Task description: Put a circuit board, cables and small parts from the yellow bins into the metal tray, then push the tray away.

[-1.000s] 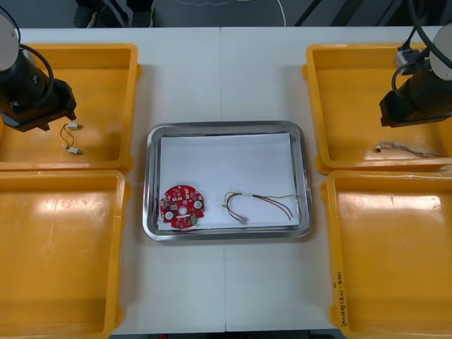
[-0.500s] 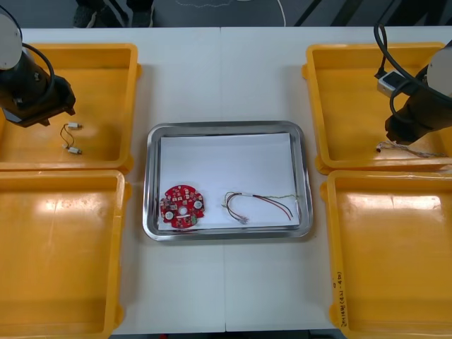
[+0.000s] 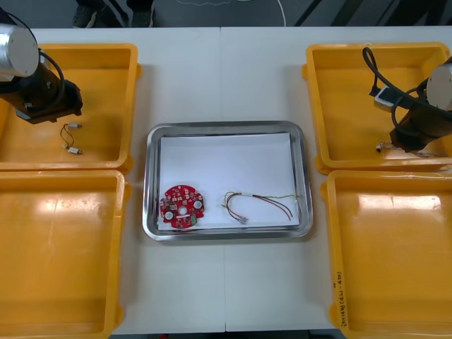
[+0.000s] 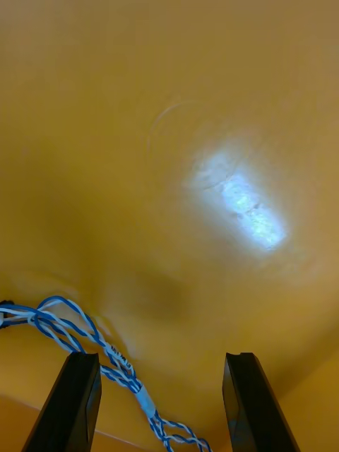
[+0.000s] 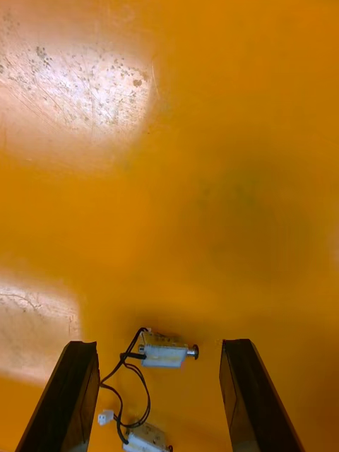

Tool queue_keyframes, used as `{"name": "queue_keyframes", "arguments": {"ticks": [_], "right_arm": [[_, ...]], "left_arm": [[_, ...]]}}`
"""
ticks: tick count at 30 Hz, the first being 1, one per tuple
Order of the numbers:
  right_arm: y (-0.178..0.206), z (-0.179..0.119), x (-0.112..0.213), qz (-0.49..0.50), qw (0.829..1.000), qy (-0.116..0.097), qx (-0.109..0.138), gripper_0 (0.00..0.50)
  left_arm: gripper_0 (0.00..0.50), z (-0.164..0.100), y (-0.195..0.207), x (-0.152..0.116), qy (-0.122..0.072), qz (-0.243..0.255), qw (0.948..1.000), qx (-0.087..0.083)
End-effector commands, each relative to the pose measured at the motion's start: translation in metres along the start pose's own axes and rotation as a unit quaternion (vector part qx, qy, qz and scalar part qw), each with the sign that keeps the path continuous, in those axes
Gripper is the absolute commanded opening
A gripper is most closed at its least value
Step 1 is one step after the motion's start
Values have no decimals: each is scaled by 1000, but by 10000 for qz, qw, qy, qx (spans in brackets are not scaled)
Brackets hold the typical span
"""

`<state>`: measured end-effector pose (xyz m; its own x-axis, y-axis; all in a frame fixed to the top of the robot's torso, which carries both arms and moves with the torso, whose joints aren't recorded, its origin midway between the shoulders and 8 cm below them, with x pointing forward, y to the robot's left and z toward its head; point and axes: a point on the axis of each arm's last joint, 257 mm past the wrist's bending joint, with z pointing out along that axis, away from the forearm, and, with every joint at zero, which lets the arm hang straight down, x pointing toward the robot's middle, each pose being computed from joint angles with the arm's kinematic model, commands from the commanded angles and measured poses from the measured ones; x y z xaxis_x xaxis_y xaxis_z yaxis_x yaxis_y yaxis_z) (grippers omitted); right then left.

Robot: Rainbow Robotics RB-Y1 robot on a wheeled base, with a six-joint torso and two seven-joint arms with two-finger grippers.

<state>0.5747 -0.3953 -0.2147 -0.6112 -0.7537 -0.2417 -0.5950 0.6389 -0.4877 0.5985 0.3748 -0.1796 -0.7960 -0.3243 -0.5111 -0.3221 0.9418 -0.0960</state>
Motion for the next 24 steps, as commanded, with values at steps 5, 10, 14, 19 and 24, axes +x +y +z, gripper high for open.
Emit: {"name": "queue_keyframes", "arguments": {"ticks": [5, 10, 14, 19, 24], "right_arm": [[-5, 3, 16, -165, 9996, -107, -203, 500], [3, 3, 12, -172, 9987, -272, -406, 500], [4, 3, 12, -251, 9984, -284, -426, 500], [5, 9, 18, -194, 9985, -234, -464, 154], [5, 11, 17, -127, 9984, -284, -465, 0]], "left_arm": [[500, -12, -15, -18, -124, 295, 9994, 116], [500, -5, -17, -12, -42, 290, 9995, 129], [500, 3, -18, -9, -36, 256, 9995, 159], [500, 10, -24, -7, -48, 269, 9994, 209], [500, 15, -28, -6, -73, 280, 9993, 220]]}}
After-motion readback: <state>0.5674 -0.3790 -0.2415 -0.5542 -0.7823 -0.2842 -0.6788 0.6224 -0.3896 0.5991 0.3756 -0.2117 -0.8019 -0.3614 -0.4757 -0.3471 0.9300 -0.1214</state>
